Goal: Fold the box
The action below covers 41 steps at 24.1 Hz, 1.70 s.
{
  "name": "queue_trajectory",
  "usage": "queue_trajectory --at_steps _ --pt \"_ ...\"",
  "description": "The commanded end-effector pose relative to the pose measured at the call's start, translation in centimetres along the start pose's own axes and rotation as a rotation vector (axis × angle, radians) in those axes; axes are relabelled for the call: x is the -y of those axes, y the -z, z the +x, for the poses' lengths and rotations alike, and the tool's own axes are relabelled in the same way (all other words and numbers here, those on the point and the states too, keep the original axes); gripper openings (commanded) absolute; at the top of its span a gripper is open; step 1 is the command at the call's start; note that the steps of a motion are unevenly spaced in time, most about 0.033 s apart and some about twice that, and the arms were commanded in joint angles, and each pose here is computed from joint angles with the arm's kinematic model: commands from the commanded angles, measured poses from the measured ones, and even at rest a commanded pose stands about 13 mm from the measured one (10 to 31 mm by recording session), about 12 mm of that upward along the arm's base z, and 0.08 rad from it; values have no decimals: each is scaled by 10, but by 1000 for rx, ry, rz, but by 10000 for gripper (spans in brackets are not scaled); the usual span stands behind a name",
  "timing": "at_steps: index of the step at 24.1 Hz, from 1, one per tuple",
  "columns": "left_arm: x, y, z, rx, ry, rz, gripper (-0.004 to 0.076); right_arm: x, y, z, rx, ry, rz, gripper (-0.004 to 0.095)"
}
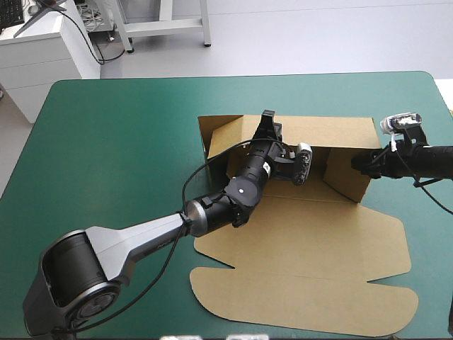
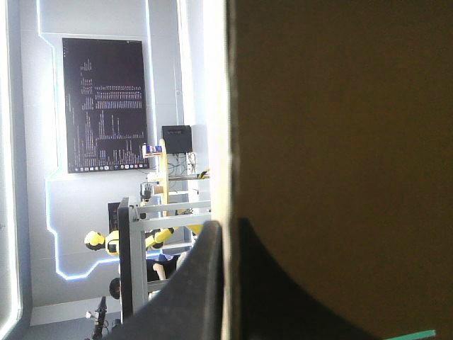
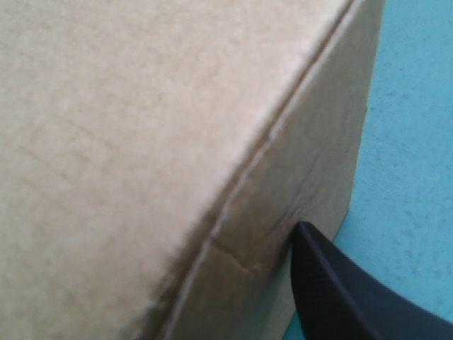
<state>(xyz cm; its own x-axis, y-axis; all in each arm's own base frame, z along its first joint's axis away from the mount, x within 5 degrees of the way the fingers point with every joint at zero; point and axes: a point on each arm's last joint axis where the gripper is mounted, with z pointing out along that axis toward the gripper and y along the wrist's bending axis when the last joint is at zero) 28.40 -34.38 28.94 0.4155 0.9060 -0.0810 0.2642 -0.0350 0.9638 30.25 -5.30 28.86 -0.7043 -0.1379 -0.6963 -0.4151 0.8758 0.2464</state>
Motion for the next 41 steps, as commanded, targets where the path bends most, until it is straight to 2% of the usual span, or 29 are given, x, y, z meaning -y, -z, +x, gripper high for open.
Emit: queue_trajectory --at_steps 1,3,5,9,17,19,20,21,22,24,29,32,36,39,41 --pt "-26 14 -3 44 23 -58 -8 -8 10 -14 88 -7 -18 398" --pt "-26 14 -3 44 23 -58 -8 -8 10 -15 91 -5 -12 229" --pt "-26 14 -3 44 25 -58 -8 -8 10 -15 91 8 -12 -12" --pt "-26 14 -3 48 25 -56 -8 -9 10 -14 87 11 -21 2" --pt "-25 15 -4 65 25 -50 -1 -14 1 -18 74 -10 31 2" --pt "-25 15 -4 66 21 -52 60 -22 -10 -20 28 3 85 2" --pt "-25 15 -5 67 14 -55 150 -28 -16 -22 12 6 114 2" --pt "-25 15 -5 67 14 -55 193 -31 -18 -23 14 0 120 2" --pt "-25 15 -5 67 17 -55 276 -34 -21 -26 28 -22 135 2" --pt "-25 15 -5 69 17 -54 351 -38 -25 -31 58 -64 163 2" --pt "-29 19 -11 76 20 -69 347 -45 -30 -42 63 -52 262 2" --pt "-43 30 -25 50 44 -135 347 -40 -27 -62 57 -86 334 2" --pt "-57 53 -45 71 87 -190 347 -38 -25 -82 1 -128 318 1" --pt "-72 75 -52 98 148 -229 276 -42 -19 -93 -3 -153 301 1" --pt "-87 90 -50 112 176 -264 164 -48 -11 -101 -2 -159 289 1"
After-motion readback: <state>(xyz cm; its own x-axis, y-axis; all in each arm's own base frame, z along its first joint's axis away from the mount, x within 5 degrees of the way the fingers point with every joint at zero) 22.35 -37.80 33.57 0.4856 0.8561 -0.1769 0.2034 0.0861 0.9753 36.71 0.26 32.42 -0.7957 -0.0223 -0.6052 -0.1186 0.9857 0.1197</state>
